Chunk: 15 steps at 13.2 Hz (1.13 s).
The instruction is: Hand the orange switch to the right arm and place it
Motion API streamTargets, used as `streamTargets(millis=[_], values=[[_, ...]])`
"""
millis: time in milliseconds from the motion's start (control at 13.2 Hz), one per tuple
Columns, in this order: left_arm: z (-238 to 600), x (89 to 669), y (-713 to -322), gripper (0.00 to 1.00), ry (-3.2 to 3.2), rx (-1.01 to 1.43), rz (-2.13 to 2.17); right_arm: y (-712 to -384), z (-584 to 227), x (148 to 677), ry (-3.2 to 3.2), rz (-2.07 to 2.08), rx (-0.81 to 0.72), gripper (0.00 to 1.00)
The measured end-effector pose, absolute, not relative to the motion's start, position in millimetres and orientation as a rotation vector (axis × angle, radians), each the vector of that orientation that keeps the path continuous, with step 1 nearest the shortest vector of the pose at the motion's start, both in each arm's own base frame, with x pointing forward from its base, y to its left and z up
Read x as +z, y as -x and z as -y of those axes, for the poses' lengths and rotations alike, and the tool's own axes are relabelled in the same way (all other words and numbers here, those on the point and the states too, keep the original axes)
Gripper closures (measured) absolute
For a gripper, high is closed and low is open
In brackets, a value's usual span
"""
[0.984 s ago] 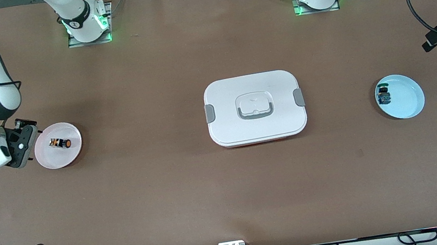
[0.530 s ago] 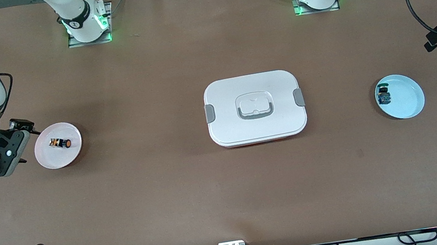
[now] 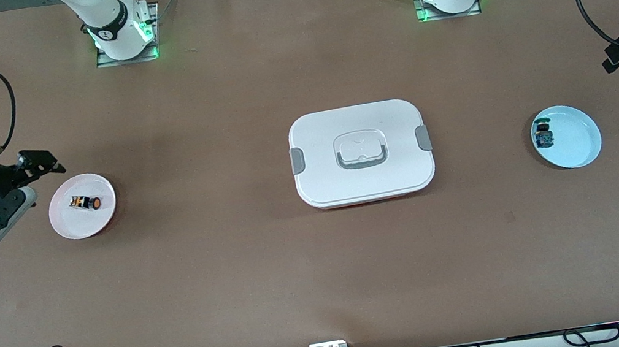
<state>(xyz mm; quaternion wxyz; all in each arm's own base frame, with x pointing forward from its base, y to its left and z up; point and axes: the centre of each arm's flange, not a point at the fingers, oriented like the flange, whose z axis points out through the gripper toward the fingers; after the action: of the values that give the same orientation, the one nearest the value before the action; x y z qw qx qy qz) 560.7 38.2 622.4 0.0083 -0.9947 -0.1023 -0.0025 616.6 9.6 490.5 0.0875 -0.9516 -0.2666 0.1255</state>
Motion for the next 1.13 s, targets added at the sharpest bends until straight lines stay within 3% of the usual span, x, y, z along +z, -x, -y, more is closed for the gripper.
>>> streamTargets(millis=[303, 454, 832, 1135], values=[[-38.4, 622.6, -560.7, 0.00, 3.108, -0.009, 0.320, -597.4, -40.9, 506.0, 2.937, 0.278, 0.620, 0.00], [-38.4, 622.7, -560.6, 0.00, 3.108, -0.008, 0.320, -594.7, -41.5, 515.7, 2.963, 0.208, 0.648, 0.00], [-38.7, 622.7, -560.5, 0.00, 3.108, -0.007, 0.321, -616.1, -39.7, 541.0, 3.206, 0.229, 0.400, 0.00], [-39.5, 622.8, -560.4, 0.00, 3.108, -0.006, 0.323, -617.1, -22.4, 562.0, 3.229, -0.119, 0.272, 0.00]])
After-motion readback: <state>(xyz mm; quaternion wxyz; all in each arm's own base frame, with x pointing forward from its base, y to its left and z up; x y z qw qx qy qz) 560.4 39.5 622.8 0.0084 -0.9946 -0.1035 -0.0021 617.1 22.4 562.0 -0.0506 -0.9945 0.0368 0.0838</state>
